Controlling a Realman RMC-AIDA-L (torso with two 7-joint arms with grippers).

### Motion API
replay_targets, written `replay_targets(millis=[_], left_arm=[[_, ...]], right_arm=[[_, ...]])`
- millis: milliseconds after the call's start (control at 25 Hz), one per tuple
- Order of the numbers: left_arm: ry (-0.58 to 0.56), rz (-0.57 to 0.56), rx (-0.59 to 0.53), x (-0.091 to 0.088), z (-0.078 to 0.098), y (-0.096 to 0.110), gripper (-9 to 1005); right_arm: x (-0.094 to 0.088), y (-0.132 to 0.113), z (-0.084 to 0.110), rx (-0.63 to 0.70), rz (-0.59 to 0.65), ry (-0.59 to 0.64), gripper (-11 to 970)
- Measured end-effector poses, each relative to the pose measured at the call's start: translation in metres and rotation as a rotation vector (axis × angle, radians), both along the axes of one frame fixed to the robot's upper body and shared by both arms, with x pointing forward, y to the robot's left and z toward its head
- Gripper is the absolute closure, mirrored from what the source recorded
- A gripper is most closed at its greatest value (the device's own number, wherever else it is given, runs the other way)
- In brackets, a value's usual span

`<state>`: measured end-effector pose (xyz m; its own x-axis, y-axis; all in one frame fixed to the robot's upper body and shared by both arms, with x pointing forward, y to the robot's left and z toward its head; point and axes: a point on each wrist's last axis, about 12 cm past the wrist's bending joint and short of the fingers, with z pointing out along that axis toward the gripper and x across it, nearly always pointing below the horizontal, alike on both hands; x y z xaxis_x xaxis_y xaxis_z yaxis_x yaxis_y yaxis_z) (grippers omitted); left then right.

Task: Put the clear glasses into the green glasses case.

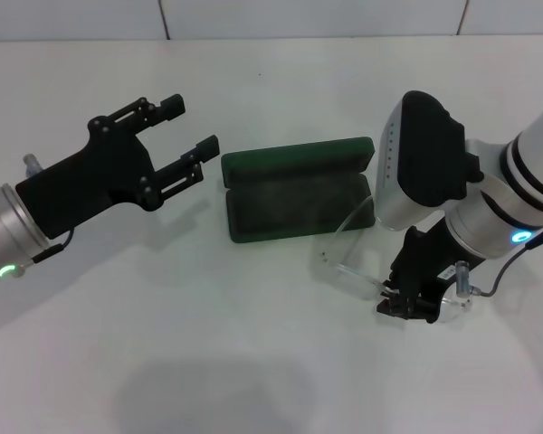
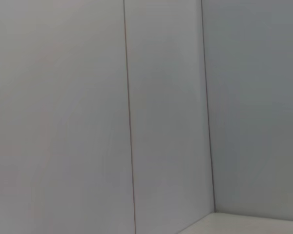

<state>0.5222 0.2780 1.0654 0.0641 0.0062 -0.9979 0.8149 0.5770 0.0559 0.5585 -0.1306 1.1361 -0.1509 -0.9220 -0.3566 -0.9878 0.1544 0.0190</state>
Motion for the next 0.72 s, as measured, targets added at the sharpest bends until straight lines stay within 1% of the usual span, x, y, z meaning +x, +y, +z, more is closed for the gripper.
replay_targets(millis=[240, 520, 600, 640, 720], left_arm=[[-0.003, 0.003, -0.005, 0.0, 0.0, -0.001, 332], [-0.004, 0.009, -0.009, -0.001, -0.001, 0.0, 332], [-0.005, 0.012, -0.016, -0.002, 0.0, 0.0, 332], [-0.006, 0.017, -0.024, -0.002, 0.0, 0.001, 332], [-0.009, 0.025, -0.045, -0.004, 0.001, 0.002, 332]], right_arm=[[0.0, -0.002, -0.001, 0.013, -0.009, -0.014, 808], [0.001, -0.01, 0.002, 0.042, -0.003, -0.032, 831], [-0.001, -0.02, 0.007, 0.086, -0.005, -0.047, 834], [-0.003, -0.027, 0.01, 0.139, -0.001, -0.053, 834], [-0.006, -0.031, 0.013, 0.183, 0.012, -0.06, 833]])
